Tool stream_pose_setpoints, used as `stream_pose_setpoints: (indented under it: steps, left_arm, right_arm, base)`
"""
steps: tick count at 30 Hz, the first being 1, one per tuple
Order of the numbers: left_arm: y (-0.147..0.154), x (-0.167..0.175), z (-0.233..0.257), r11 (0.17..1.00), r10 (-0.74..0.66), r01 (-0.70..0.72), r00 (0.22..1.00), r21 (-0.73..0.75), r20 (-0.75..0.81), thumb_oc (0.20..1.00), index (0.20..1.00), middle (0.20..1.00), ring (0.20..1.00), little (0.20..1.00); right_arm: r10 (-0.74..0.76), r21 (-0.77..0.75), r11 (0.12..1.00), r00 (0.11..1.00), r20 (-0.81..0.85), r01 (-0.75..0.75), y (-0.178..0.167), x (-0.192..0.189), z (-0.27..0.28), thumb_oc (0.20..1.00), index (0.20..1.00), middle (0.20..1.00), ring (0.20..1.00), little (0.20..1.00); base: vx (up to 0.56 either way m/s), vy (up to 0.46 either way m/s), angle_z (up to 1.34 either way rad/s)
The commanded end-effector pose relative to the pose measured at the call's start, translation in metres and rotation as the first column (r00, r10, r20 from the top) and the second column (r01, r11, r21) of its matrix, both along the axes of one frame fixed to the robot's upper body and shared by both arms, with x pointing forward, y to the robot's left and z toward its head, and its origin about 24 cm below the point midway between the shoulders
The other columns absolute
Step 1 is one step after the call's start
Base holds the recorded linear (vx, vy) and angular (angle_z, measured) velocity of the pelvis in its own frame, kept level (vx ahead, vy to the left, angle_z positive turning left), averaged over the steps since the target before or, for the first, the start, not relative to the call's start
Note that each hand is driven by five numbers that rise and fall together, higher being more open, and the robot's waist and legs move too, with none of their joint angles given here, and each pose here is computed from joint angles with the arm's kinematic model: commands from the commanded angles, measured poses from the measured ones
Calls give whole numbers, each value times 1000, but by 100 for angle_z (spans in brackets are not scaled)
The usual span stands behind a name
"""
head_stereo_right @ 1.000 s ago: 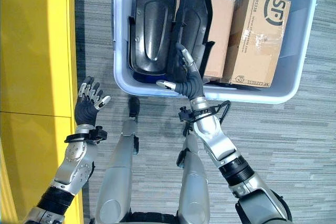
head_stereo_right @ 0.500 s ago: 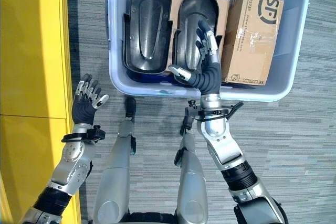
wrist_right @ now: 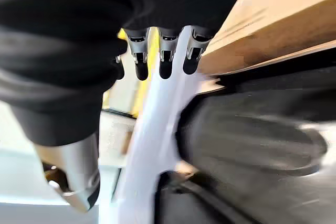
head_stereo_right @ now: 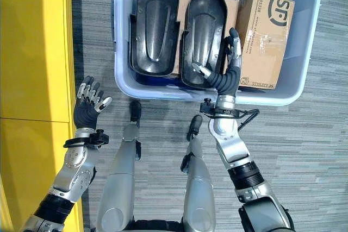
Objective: Move parts from the plastic box to the shelf.
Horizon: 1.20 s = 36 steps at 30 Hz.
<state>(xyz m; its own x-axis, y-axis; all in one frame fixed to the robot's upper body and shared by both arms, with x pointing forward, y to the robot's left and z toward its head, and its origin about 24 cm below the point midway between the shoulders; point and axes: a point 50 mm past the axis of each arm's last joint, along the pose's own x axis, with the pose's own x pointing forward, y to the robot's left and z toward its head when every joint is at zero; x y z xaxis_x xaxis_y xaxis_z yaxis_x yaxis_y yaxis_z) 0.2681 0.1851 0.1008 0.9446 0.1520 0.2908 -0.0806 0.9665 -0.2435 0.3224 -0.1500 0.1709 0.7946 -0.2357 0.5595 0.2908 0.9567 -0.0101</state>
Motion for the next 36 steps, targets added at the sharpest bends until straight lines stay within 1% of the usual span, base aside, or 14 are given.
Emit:
stream_pose_setpoints:
  steps: [1,8,18,36]
  left_arm:
    - [0,-15,10,999,-7,4,996,33,85,1000,1000,1000,1000,1000]
    - [0,-15,8,999,-9,6,997,38,76,1000,1000,1000,1000,1000]
    - [-1,-15,8,999,-19,16,997,40,76,1000,1000,1000,1000,1000]
    - [-1,-15,6,999,-16,13,998,37,64,1000,1000,1000,1000,1000]
  right_arm:
    - [-88,-12,996,992,94,90,-16,-4,18,1000,1000,1000,1000,1000]
    - [-154,-18,988,987,52,155,-24,4,12,1000,1000,1000,1000,1000]
    - [-201,-36,979,979,8,202,-30,13,7,1000,1000,1000,1000,1000]
    - [-247,-2,969,969,-25,247,-38,15,0,1000,1000,1000,1000,1000]
  base:
    - [0,0,0]
    - [0,0,0]
    - [0,0,0]
    - [0,0,0]
